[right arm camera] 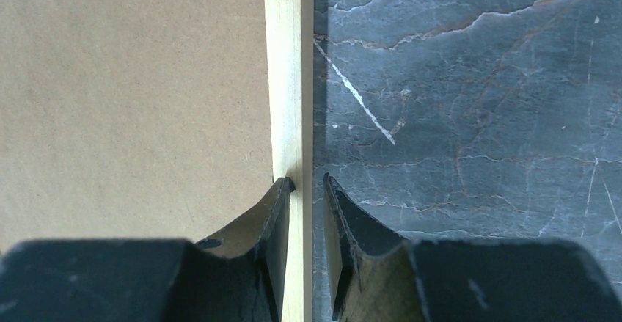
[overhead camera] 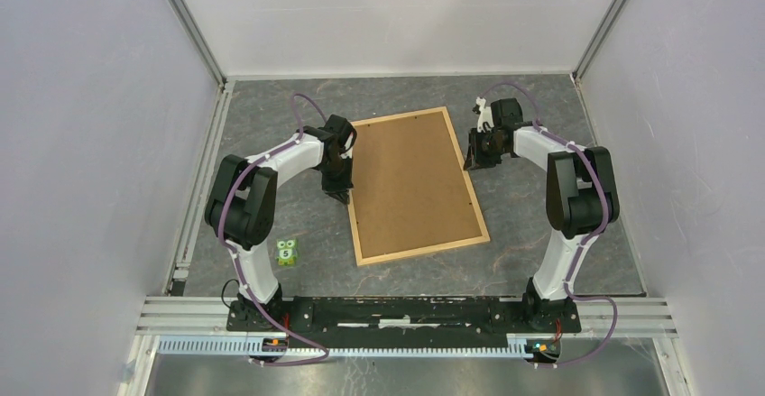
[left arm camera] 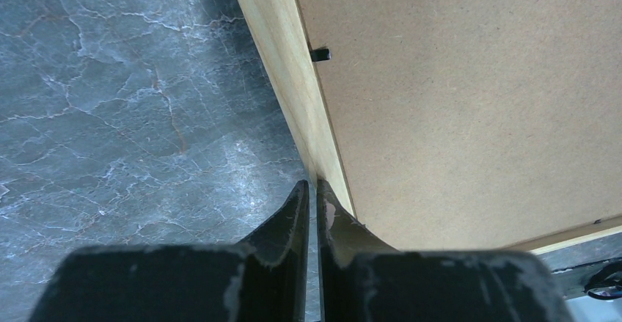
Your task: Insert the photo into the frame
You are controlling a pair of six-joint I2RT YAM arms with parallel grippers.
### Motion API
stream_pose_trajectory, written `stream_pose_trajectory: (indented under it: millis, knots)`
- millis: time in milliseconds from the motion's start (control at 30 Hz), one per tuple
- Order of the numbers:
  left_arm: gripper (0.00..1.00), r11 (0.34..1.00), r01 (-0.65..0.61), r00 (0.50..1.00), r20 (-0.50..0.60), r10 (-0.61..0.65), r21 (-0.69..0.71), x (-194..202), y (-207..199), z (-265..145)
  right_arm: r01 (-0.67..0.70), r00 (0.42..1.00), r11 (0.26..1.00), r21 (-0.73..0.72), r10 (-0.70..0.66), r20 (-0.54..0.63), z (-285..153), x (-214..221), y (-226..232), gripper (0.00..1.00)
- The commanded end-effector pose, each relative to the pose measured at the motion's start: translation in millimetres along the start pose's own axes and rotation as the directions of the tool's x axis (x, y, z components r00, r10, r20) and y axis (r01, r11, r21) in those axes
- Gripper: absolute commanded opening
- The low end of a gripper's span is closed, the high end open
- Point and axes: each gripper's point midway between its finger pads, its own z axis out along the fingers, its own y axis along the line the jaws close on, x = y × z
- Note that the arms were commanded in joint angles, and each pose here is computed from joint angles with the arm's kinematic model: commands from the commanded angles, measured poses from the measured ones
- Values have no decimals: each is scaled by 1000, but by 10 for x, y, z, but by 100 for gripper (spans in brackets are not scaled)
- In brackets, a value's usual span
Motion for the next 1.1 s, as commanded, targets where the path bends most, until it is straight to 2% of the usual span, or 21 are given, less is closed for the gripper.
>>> stream_pose_trajectory:
  millis: [0,400,700,867,1067]
  knots:
    - [12,993,-62,997,-42,58,-99,78,228,181,22,1000,1000,-6,-22,-20,69,6,21,28]
    - [12,994,-61,997,-45,57,-94,79,219,189,29,998,999,13,-29,-56,130,111,1,27]
    - [12,994,-61,997,-46,57,-91,76,213,191,37,996,996,87,-30,-84,131,170,-125,27]
    - [12,993,-61,997,-46,57,-99,84,232,191,-17,999,999,-33,16,-37,92,76,8,28]
    - [12,994,-62,997,-47,57,-95,85,222,193,-26,1000,1000,-12,26,-7,-5,-28,-80,29]
